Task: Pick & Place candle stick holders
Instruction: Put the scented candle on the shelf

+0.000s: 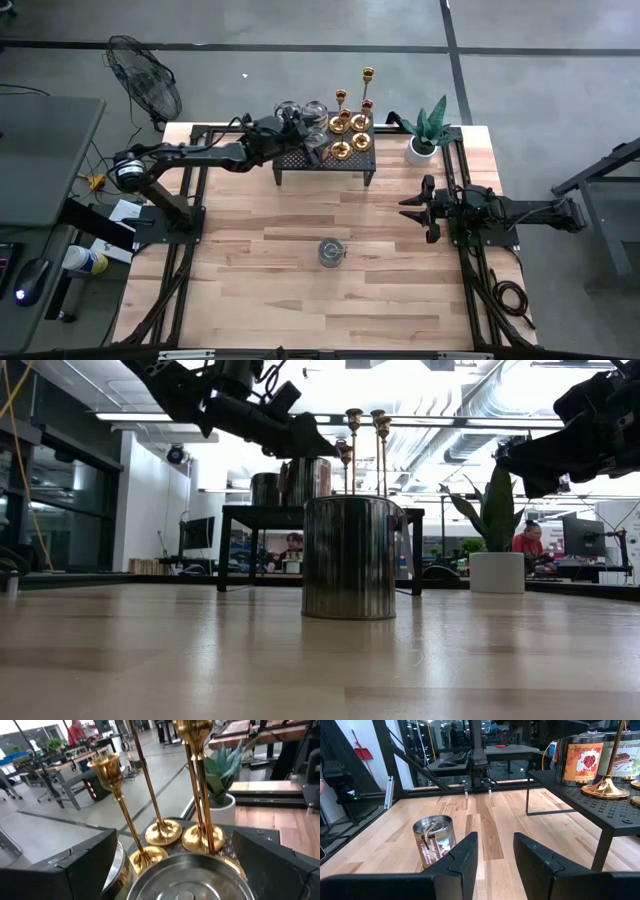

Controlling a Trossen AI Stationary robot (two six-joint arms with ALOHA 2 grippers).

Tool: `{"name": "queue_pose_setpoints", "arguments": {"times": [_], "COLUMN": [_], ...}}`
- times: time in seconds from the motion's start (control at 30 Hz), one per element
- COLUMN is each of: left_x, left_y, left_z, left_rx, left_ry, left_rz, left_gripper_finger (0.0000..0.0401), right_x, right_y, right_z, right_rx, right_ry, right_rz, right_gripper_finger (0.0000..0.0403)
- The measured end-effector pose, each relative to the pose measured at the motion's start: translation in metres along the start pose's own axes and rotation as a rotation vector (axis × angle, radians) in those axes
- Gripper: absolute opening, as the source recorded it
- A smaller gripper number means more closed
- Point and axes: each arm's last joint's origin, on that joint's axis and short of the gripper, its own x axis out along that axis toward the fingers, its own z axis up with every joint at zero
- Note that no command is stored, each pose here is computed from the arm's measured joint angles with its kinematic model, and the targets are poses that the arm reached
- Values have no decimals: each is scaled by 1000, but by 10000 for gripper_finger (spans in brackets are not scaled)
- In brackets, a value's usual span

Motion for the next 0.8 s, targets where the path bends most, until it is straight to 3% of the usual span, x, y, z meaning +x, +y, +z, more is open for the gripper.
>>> {"name": "queue_pose_setpoints", "arguments": {"times": [0.4,0.8], "left_x": [-11,-43], "left_y": [5,5], "left_z": [14,38], "left_rx": [-1,7], "left_ry": [-33,-3], "left_rz": [8,-27], "left_gripper_finger": [386,386], "right_x": [0,0], "right_y": [0,0], "right_z": [0,0], "right_rx": [0,0], "right_ry": [0,0], "right_rz": [0,0], "right_gripper_finger": [117,117]}}
